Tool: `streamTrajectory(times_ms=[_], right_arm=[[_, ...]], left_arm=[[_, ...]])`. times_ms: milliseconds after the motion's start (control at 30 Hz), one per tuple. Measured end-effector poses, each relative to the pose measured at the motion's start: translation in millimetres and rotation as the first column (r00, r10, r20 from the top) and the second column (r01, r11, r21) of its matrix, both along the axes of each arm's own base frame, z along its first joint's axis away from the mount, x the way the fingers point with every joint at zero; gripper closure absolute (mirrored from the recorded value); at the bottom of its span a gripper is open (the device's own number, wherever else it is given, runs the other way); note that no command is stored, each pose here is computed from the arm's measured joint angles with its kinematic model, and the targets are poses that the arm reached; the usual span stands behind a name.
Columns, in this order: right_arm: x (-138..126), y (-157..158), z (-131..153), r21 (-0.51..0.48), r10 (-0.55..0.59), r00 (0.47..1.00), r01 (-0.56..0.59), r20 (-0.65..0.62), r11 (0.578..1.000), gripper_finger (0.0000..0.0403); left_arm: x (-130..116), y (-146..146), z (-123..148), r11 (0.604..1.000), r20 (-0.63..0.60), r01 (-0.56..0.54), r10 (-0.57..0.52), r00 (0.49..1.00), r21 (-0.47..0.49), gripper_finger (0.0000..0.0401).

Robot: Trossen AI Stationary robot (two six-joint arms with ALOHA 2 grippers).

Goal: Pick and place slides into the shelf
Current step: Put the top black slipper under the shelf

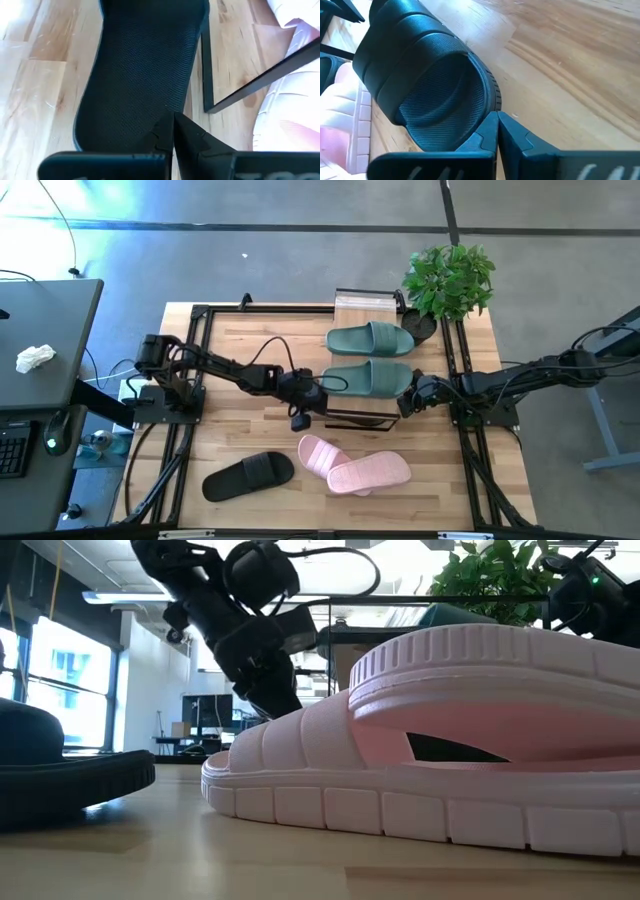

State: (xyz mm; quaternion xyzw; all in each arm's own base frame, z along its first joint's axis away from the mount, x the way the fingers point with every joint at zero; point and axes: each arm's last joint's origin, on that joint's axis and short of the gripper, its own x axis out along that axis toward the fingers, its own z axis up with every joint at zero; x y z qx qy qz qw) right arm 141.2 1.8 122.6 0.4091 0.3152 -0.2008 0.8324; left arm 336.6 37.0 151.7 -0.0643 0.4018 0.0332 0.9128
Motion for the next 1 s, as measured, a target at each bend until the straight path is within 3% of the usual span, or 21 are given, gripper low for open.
streamTrajectory(times_ms=[167, 600, 867, 1000], right_arm=[[0.0, 0.2, 0.2, -0.002, 0.008, 1.0, -0.008, 0.001, 1.0, 0.0403], [-0.9, 0.0, 2.1, -0.019, 0.019, 1.0, -0.018, 0.012, 1.0, 0.0403], [-0.8, 0.1, 2.1, -0.023, 0.026, 1.0, -0.026, 0.012, 0.999, 0.0403], [-0.5, -0.1, 2.4, -0.04, 0.034, 0.999, -0.034, 0.014, 0.999, 0.0403]], left_arm=[[-3.7, 1.5, 5.7, 1.0, -0.011, -0.019, 0.019, 1.0, 0.023, 0.0401], [-46.9, 15.8, 35.7, 0.975, -0.216, -0.128, 0.166, 0.962, 0.18, 0.0401], [-63.9, 56.1, 9.1, 0.977, -0.248, -0.204, 0.213, 0.945, 0.061, 0.0401], [-57.1, 62.6, 0.4, 0.981, -0.193, -0.193, 0.191, 0.962, 0.008, 0.0401]])
